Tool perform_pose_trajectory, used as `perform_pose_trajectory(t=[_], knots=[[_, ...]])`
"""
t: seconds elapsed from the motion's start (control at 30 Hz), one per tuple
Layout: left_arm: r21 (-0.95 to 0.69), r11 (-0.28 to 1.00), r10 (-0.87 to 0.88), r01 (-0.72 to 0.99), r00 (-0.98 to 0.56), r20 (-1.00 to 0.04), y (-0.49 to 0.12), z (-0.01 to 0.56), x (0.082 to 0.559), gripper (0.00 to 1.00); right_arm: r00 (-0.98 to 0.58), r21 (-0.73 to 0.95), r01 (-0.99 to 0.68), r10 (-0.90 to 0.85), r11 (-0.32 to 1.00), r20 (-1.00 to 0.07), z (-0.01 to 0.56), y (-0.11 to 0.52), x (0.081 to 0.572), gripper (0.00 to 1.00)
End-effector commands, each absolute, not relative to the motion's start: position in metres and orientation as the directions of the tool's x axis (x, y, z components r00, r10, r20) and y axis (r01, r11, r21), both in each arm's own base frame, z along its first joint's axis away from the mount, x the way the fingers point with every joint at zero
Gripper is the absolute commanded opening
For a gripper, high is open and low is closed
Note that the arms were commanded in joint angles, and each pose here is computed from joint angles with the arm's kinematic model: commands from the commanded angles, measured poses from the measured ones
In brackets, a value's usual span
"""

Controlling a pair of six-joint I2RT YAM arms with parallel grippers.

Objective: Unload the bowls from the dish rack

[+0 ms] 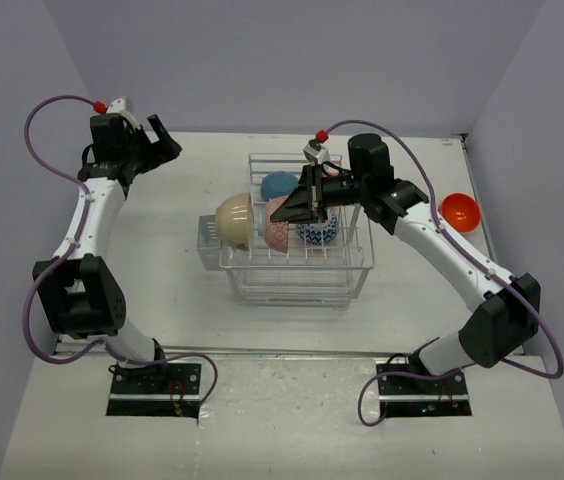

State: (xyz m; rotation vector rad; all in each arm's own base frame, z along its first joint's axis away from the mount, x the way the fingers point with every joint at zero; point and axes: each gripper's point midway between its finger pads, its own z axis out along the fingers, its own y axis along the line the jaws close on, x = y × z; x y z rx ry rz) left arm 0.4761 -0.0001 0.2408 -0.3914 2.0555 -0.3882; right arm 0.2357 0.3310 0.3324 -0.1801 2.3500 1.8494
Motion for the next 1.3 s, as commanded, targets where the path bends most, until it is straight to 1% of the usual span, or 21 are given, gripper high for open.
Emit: perform_pose_trajectory(t=[0.0,0.17,0.3,0.33,0.5,0.6,0.67,0.7,0.73,0.77,0.8,0.83,0.9,0.93,0.97,1.0,1.03,1.07,1.1,1.17,1.27], knots=[[-0.409,0.91,-0.396,-0.075,-0.451,-0.8,-0.002,0.261,0.479,0.98,-0.973,0.95,-0.221,0.011,0.219,-0.229,0.339,0.33,0.234,0.0],[-0.406,0.911,-0.395,-0.076,-0.453,-0.799,-0.001,0.259,0.478,0.98,-0.971,0.958,-0.234,0.01,0.164,-0.239,0.357,0.329,0.228,0.0],[-0.408,0.91,-0.394,-0.073,-0.455,-0.799,-0.002,0.258,0.477,0.98,-0.968,0.965,-0.249,0.004,0.085,-0.25,0.377,0.33,0.223,0.0],[-0.409,0.91,-0.396,-0.072,-0.452,-0.799,-0.002,0.259,0.477,0.98,-0.959,0.958,-0.284,0.009,0.05,-0.284,0.385,0.33,0.222,0.0],[-0.408,0.91,-0.392,-0.069,-0.458,-0.798,-0.003,0.257,0.476,0.98,-0.955,0.955,-0.295,0.013,-0.028,-0.295,0.408,0.328,0.218,0.0],[-0.406,0.911,-0.39,-0.069,-0.457,-0.799,-0.003,0.256,0.476,0.98,-0.955,0.954,-0.298,0.011,-0.042,-0.298,0.418,0.325,0.214,0.0],[-0.406,0.911,-0.39,-0.067,-0.458,-0.799,-0.003,0.256,0.477,0.98,-0.943,0.942,-0.333,0.016,-0.052,-0.332,0.431,0.322,0.21,0.0],[-0.407,0.911,-0.391,-0.069,-0.461,-0.797,-0.003,0.254,0.478,0.98,-0.946,0.945,-0.325,0.028,-0.028,-0.324,0.438,0.32,0.21,0.0],[-0.407,0.911,-0.391,-0.069,-0.461,-0.797,-0.003,0.254,0.478,0.98,-0.93,0.93,-0.367,0.031,-0.018,-0.366,0.441,0.318,0.209,0.0],[-0.407,0.911,-0.39,-0.067,-0.461,-0.797,-0.003,0.254,0.479,0.98,-0.938,0.938,-0.346,0.035,0.014,-0.346,0.441,0.313,0.207,0.0],[-0.407,0.911,-0.39,-0.067,-0.461,-0.797,-0.003,0.252,0.48,0.98,-0.905,0.908,-0.418,0.068,0.028,-0.419,0.455,0.307,0.211,0.0],[-0.408,0.91,-0.392,-0.068,-0.46,-0.797,-0.003,0.252,0.481,0.98,-0.892,0.897,-0.439,0.087,0.061,-0.443,0.46,0.301,0.214,0.0],[-0.414,0.908,-0.396,-0.071,-0.467,-0.79,-0.003,0.247,0.483,0.98,-0.879,0.886,-0.433,0.143,0.164,-0.456,0.47,0.282,0.226,0.0],[-0.416,0.907,-0.399,-0.071,-0.465,-0.791,-0.003,0.246,0.486,0.98,-0.835,0.846,-0.48,0.176,0.233,-0.522,0.468,0.274,0.24,0.0],[-0.416,0.906,-0.401,-0.074,-0.462,-0.791,-0.003,0.245,0.487,0.98,-0.849,0.851,-0.424,0.192,0.309,-0.493,0.457,0.263,0.248,0.0],[-0.423,0.902,-0.41,-0.082,-0.463,-0.786,-0.002,0.242,0.491,0.98,-0.788,0.802,-0.46,0.241,0.382,-0.567,0.465,0.243,0.273,0.0],[-0.426,0.901,-0.412,-0.08,-0.465,-0.783,-0.002,0.239,0.493,0.98,-0.777,0.789,-0.397,0.286,0.469,-0.561,0.454,0.228,0.291,0.0],[-0.43,0.899,-0.417,-0.086,-0.473,-0.776,-0.002,0.233,0.496,0.98,-0.726,0.757,-0.368,0.342,0.54,-0.597,0.457,0.205,0.312,0.0],[-0.442,0.893,-0.428,-0.086,-0.468,-0.773,-0.003,0.232,0.5,0.98,-0.712,0.728,-0.328,0.349,0.602,-0.61,0.44,0.192,0.337,0.0],[-0.458,0.885,-0.441,-0.088,-0.477,-0.76,-0.005,0.222,0.506,0.98,-0.663,0.655,-0.157,0.412,0.739,-0.625,0.408,0.148,0.385,0.0],[-0.47,0.877,-0.453,-0.095,-0.485,-0.748,-0.005,0.211,0.514,0.98,-0.617,0.525,0.107,0.47,0.844,-0.631,0.354,0.081,0.437,0.0]])
